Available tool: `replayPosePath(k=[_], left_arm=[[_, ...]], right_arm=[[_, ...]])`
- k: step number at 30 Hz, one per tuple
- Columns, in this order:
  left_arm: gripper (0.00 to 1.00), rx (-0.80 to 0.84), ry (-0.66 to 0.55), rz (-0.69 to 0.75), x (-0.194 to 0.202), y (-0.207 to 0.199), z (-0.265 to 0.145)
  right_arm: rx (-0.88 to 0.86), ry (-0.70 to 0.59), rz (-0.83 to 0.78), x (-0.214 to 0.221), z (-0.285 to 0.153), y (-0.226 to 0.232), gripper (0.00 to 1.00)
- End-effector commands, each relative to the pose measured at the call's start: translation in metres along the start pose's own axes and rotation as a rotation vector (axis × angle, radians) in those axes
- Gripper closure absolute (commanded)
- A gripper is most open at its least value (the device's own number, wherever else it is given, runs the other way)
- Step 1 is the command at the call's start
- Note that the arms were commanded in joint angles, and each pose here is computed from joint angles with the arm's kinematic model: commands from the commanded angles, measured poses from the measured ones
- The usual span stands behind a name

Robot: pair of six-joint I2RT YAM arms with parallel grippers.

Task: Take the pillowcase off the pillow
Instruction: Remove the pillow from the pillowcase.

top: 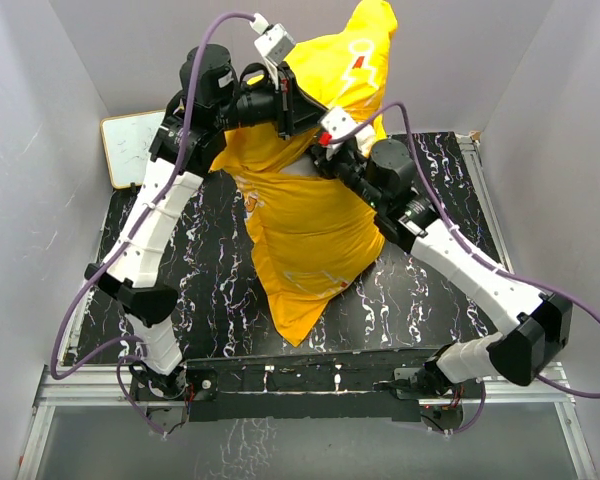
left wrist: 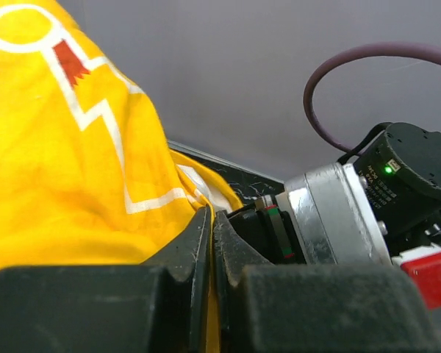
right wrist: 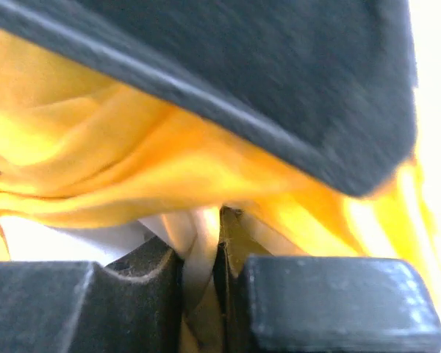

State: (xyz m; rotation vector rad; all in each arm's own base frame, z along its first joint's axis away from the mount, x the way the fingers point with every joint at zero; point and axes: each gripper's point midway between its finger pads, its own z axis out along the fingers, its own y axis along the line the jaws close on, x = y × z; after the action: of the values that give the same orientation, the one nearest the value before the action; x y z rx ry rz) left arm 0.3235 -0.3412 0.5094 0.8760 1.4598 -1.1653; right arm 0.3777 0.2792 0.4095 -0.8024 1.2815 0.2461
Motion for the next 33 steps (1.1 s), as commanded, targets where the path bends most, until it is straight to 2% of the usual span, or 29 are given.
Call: replayPosePath(k=[1,5,8,11,13,14,16,17,20,22,24,28,31,33], left_arm=[[1.0,-0.053,-0.193,0.374,-0.077,-0.054,-0.058],[1.0,-0.201,-0.249,0.572,-0.1,-0.041,-0.076],[1.0,-0.316,-0.254,0.74,-0.106,-0.027,-0.089],[1.0,-0.34,-0.166,0.844,-0.088,-0.015,-0.091],[1.0,-0.299,-0.094,0.832,-0.064,-0.013,-0.089],[0.92,-0.274,-0.058,0.802,-0.05,-0.014,-0.087],[0.5,-0.223,0.0,0.728,-0.025,-0.016,-0.083],[0.39,-0.193,0.037,0.679,-0.011,-0.017,-0.08],[0.21,-0.098,0.132,0.568,0.029,-0.029,-0.066],[0.19,-0.062,0.172,0.549,0.047,-0.038,-0.057],[0.18,-0.05,0.185,0.598,0.057,-0.045,-0.049],[0.18,-0.066,0.173,0.868,0.068,-0.051,-0.035],[0.19,-0.146,0.11,1.117,0.06,-0.048,-0.038],[0.23,-0.24,0.077,1.237,0.048,-0.037,-0.041]], right_arm=[[0.224,0.421,0.213,0.142,-0.046,-0.013,0.92],[0.297,0.448,0.275,0.159,-0.069,-0.016,0.92],[0.326,0.388,0.358,0.145,-0.078,-0.017,0.92],[0.308,0.323,0.418,0.131,-0.08,-0.013,0.92],[0.293,0.295,0.45,0.121,-0.079,-0.011,0.92],[0.276,0.28,0.46,0.115,-0.078,-0.009,0.92],[0.242,0.253,0.477,0.104,-0.073,-0.005,0.92],[0.231,0.247,0.482,0.099,-0.07,-0.003,0.92],[0.207,0.222,0.47,0.081,-0.06,0.009,0.92],[0.202,0.205,0.459,0.071,-0.054,0.017,0.92],[0.192,0.188,0.472,0.063,-0.049,0.024,0.92],[0.136,0.123,0.553,0.046,-0.042,0.041,0.92],[0.097,0.095,0.602,0.035,-0.038,0.048,0.92],[0.086,0.081,0.617,0.03,-0.038,0.049,0.92]])
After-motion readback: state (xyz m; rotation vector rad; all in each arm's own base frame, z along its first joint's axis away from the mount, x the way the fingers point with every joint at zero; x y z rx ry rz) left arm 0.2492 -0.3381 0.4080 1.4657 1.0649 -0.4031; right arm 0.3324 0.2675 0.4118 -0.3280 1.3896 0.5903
